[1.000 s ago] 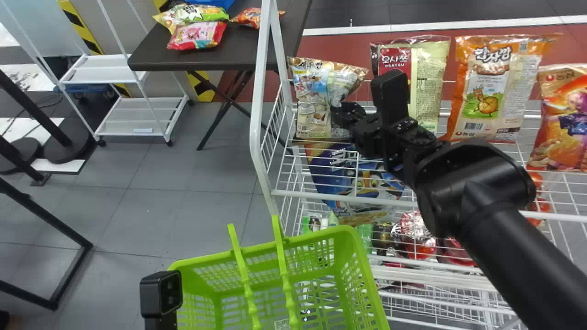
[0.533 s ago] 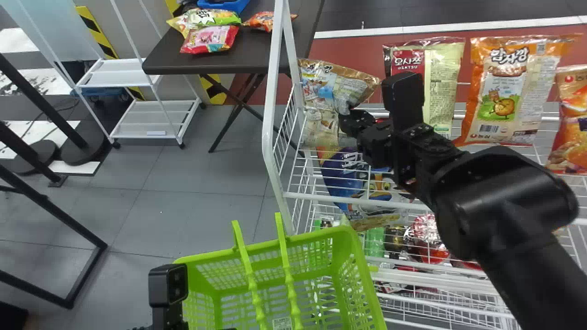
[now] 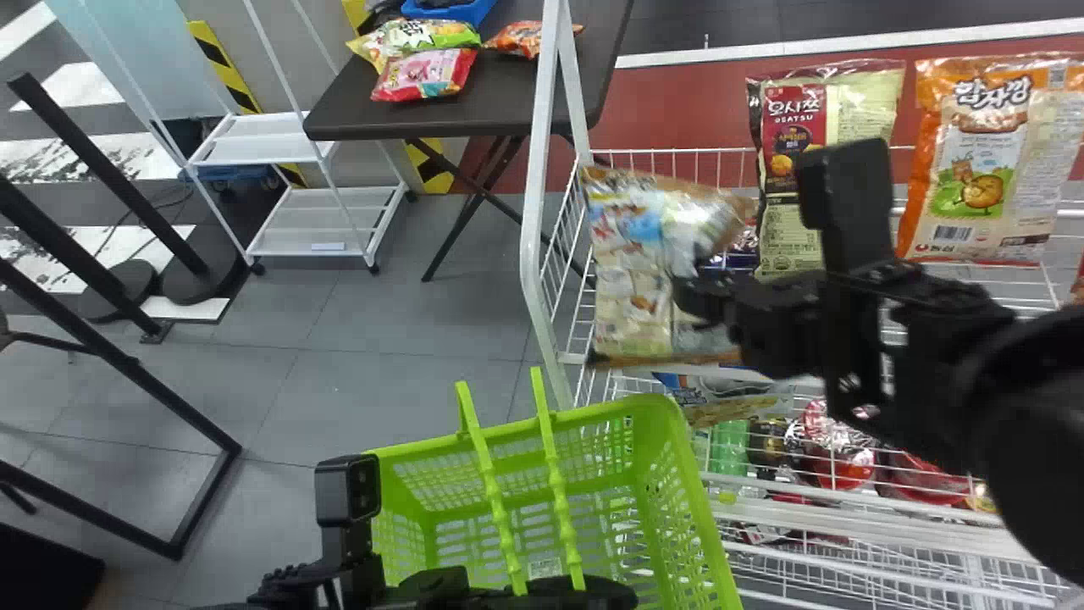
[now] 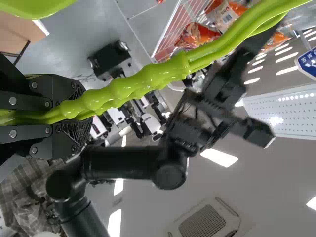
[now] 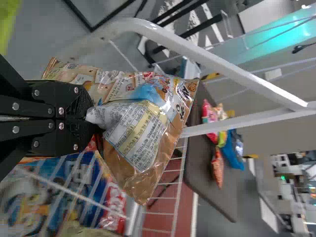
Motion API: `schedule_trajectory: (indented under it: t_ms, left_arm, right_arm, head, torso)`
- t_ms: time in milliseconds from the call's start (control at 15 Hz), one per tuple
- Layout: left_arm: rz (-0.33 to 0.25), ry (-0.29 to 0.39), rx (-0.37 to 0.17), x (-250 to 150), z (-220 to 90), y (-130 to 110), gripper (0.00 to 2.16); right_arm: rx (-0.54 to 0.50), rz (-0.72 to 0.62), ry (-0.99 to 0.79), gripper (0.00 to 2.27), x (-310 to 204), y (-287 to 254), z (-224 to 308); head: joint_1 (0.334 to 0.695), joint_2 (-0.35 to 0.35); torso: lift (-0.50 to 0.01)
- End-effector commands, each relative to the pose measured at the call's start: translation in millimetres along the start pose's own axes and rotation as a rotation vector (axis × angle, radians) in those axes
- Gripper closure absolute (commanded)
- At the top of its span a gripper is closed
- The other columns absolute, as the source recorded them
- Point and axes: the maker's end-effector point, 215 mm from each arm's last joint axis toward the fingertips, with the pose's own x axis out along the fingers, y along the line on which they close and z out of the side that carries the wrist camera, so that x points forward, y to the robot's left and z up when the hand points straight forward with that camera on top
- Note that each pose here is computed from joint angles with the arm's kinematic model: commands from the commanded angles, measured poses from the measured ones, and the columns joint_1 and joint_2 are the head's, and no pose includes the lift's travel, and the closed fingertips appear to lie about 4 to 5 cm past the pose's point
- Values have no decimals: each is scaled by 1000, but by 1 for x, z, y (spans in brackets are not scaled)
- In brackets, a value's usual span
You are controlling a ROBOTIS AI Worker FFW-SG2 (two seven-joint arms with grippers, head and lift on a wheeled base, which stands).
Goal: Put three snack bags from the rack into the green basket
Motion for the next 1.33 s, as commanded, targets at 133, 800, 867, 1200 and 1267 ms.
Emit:
schedule_trajectory:
  t_ms: [133, 800, 867, 1200, 1267]
  left_arm:
    - [2, -4, -18, -1, 11, 8, 2148]
    - [-66, -40, -80, 11, 20, -2, 2148]
    - [-72, -51, -81, 10, 22, -4, 2148]
    - [-112, -88, -126, 7, 28, -14, 2148]
    - [-122, -93, -129, 7, 29, -16, 2148]
  right_arm:
    - [8, -21, 118, 2246, -71, -7, -47]
    - [90, 209, 313, 2246, -96, 83, -129]
    - [93, 216, 330, 2246, -93, 87, -137]
    - [131, 279, 270, 2246, -49, 120, -149]
    - [143, 295, 277, 2246, -43, 128, -154]
  head:
    - [695, 220]
    - [695, 253]
    - [695, 268]
    - [695, 350]
    - [695, 350]
  torso:
    - [0]
    - [0]
    - [0]
    - [0]
    - [0]
